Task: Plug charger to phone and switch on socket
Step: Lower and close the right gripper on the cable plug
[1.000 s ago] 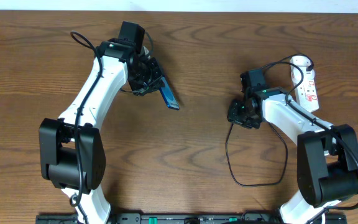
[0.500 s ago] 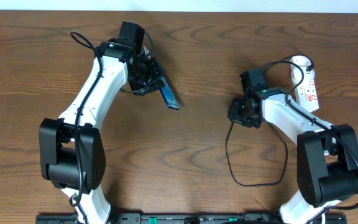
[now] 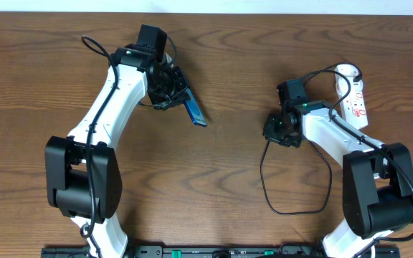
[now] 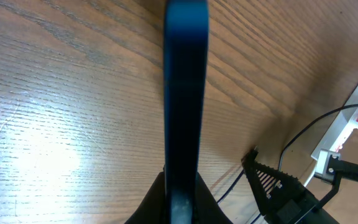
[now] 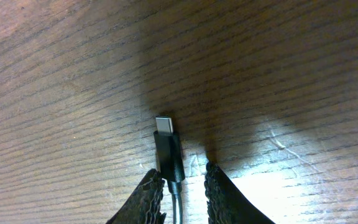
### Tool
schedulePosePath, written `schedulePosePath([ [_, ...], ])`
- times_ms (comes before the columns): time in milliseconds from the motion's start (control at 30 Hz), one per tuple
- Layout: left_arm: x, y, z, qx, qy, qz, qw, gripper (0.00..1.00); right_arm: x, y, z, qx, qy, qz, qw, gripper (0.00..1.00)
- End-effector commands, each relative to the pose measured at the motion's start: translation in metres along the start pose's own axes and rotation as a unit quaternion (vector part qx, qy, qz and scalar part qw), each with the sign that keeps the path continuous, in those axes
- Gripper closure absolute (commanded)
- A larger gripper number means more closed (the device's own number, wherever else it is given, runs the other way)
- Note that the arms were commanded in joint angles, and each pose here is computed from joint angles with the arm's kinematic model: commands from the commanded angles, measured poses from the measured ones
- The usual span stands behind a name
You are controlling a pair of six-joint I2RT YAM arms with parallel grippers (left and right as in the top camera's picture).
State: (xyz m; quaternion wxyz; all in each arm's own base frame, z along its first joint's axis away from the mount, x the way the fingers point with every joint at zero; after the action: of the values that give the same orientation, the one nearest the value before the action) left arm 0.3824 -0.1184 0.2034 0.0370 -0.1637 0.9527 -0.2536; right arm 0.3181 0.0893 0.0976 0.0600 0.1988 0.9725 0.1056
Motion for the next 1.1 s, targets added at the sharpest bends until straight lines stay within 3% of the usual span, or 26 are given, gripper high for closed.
schedulePosePath([
  [0, 0.0021, -0.0022, -0.0070, 0.006, -0.004, 0.008, 1.000, 0.93, 0.0043, -0.0006, 0.0063, 0.003, 0.013, -0.004, 1.000, 0.77],
  [633, 0.0022, -0.0021, -0.0070, 0.006, -0.004, 0.008, 1.000, 0.93, 0.0053, 0.0000, 0.0063, -0.002, 0.019, -0.002, 1.000, 0.78],
  [1067, 0.0030, -0.0015, -0.0069, 0.004, -0.002, 0.006, 1.000, 0.92, 0.0049, 0.0003, 0.0064, -0.003, 0.017, -0.002, 1.000, 0.86],
])
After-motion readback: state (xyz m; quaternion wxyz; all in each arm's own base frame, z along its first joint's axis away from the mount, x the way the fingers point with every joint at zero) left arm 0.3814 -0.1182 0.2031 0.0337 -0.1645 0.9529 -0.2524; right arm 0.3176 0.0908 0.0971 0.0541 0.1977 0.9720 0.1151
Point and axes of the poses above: each gripper's point midway between its finger pads, its own z axis out along the fingers, its own y axis along the line the jaws close on, x = y × z, the point moved 10 cm from there along -z, back along the fingers, and after that the axes turned 4 degrees about z, right-handed, at the moved point
